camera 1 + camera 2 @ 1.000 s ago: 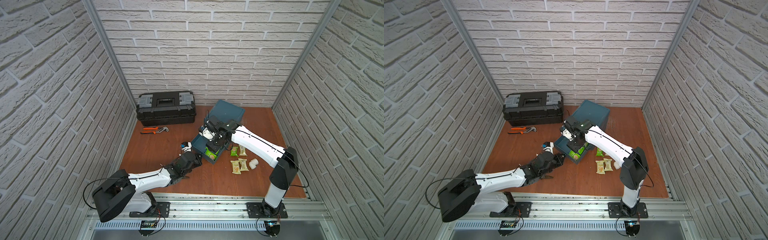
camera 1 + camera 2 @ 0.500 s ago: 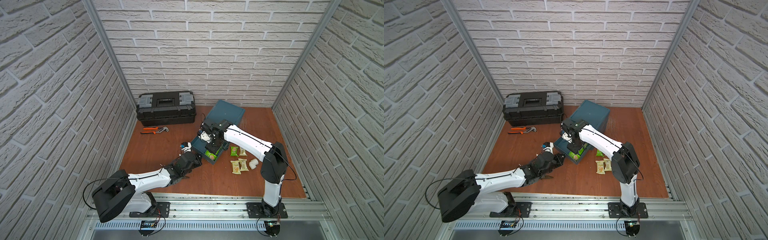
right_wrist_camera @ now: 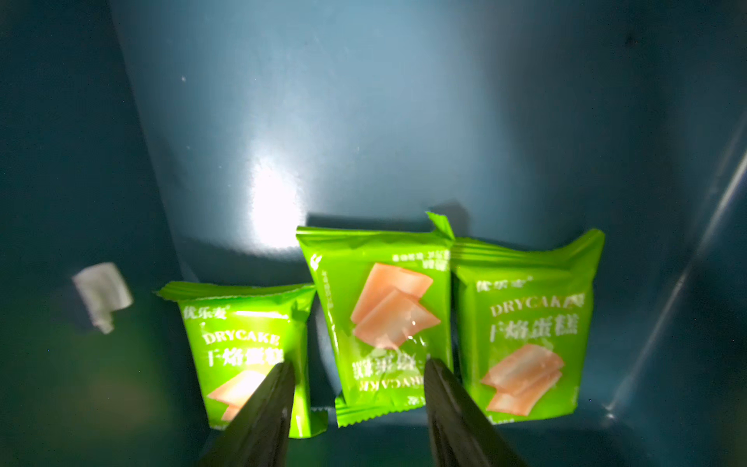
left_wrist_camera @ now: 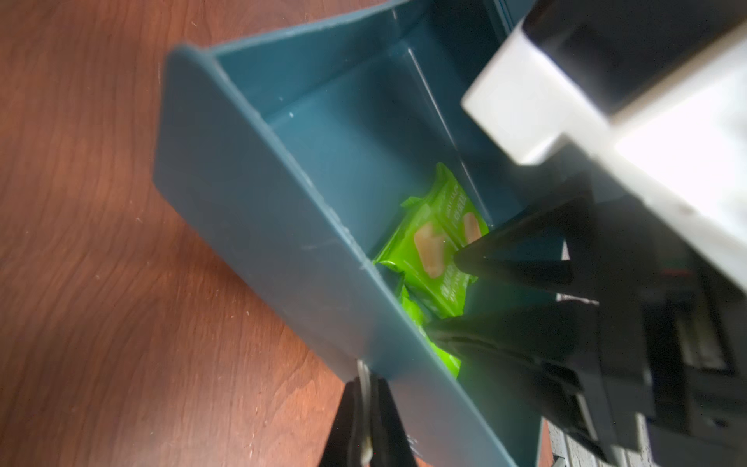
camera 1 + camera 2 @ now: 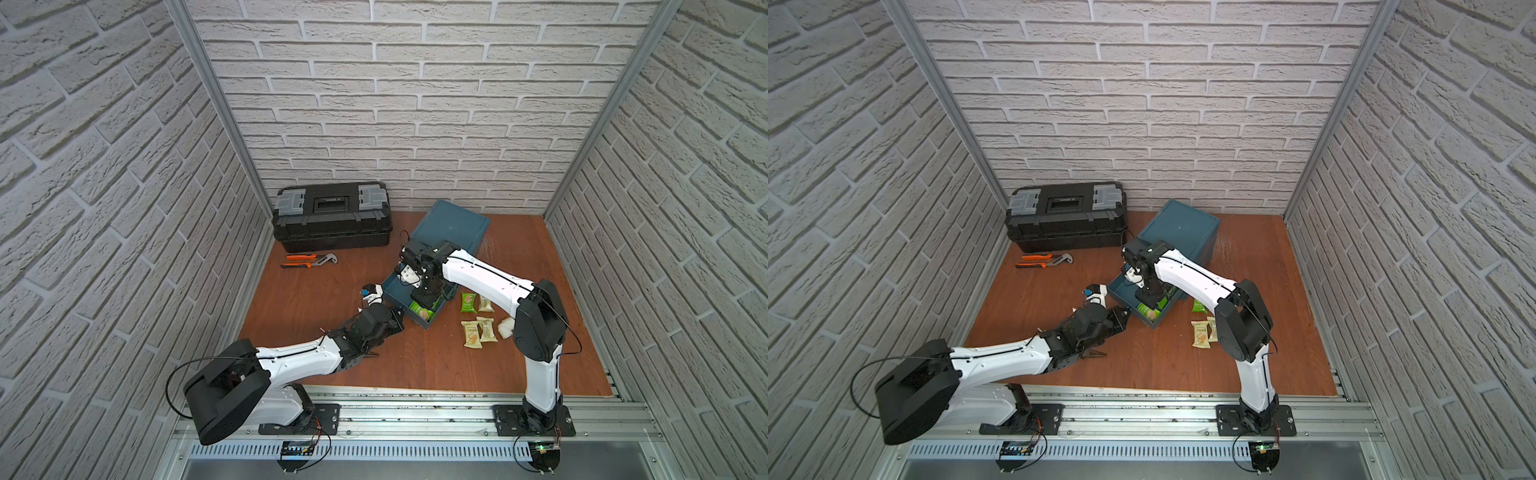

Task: Take the cookies out of the drawer
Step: Pick up the cookie from the drawer.

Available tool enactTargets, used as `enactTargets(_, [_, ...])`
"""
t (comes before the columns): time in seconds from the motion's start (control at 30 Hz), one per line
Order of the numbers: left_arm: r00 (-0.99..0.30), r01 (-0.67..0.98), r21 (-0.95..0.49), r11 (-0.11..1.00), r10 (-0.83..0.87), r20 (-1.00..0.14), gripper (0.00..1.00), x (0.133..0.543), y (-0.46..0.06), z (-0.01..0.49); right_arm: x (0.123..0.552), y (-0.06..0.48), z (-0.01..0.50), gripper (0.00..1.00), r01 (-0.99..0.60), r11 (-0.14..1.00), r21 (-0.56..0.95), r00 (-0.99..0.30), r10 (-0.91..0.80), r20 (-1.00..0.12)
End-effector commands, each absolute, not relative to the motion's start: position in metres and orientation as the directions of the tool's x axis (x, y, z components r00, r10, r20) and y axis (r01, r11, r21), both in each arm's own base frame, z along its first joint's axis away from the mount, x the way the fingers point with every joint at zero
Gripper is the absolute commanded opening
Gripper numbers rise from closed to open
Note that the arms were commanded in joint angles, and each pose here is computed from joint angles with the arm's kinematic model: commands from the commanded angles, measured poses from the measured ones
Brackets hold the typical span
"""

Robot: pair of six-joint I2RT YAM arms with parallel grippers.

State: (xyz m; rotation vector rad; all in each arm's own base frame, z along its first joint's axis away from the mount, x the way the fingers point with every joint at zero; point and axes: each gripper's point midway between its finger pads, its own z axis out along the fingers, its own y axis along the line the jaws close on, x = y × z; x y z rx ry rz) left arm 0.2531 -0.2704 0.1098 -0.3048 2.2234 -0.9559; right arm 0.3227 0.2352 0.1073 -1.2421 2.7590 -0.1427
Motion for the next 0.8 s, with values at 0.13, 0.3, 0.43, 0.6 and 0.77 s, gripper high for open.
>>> enactTargets(0.13, [-0.715,0.046,-0.719,0.693,-0.480,-0.508,0.00,0.258,-0.265,0.113,0.333,0.231,0.112,0.58,-0.739,0.651,-0.175,-0.652,-0.756,-0.059])
enactTargets(0.3, [-0.715,0.045,-0.719,0.693,-0.481,-0.508,0.00,0.258,-0.265,0.112,0.335,0.229,0.109,0.59,-0.740,0.645,-0.190,-0.649,-0.759,-0.048])
enactTargets(0.43, [-0.716,0.045,-0.720,0.693,-0.480,-0.507,0.00,0.258,-0.266,0.112,0.335,0.230,0.107,0.60,-0.742,0.643,-0.188,-0.648,-0.761,-0.044])
enactTargets(0.6, [-0.716,0.047,-0.719,0.693,-0.478,-0.508,0.00,0.259,-0.266,0.113,0.335,0.228,0.099,0.60,-0.746,0.641,-0.184,-0.649,-0.761,-0.020])
enactTargets(0.77, [-0.717,0.048,-0.720,0.693,-0.477,-0.508,0.00,0.259,-0.267,0.113,0.334,0.230,0.092,0.59,-0.748,0.641,-0.172,-0.649,-0.761,-0.010])
